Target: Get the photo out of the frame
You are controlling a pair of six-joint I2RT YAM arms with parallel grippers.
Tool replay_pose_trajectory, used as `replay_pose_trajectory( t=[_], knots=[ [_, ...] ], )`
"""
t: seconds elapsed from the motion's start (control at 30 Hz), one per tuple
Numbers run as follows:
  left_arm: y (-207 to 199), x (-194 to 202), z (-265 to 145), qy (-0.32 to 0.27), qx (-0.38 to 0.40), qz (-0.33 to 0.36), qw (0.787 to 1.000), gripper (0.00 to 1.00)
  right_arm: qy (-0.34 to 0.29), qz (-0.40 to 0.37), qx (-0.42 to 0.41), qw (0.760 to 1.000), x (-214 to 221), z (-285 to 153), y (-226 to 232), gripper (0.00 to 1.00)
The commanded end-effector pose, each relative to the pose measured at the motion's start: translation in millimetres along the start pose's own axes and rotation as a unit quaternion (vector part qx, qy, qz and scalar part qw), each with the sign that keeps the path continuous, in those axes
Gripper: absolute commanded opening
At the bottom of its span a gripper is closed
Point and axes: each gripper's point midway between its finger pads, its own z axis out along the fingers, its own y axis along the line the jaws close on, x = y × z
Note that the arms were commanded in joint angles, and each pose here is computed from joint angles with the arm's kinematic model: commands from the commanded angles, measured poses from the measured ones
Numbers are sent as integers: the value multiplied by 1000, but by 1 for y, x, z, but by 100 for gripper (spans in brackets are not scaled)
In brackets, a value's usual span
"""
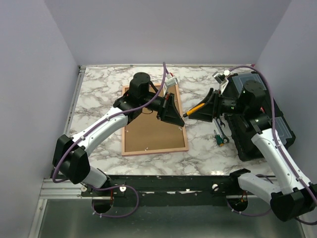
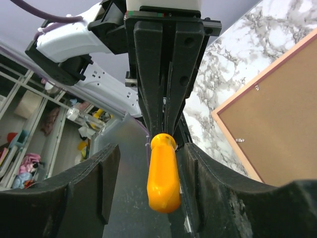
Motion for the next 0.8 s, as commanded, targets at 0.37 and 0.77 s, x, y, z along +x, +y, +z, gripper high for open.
replay_pose_trajectory(
  t=[0.37,0.77],
  knots=[
    [2,4,1,11,20,-1,1000,0,12,-12,-7,1000,-5,3,-5,44],
    [1,5,1,12,21,0,1000,0,12,-6,-20,1000,-2,2,1,43]
  ],
)
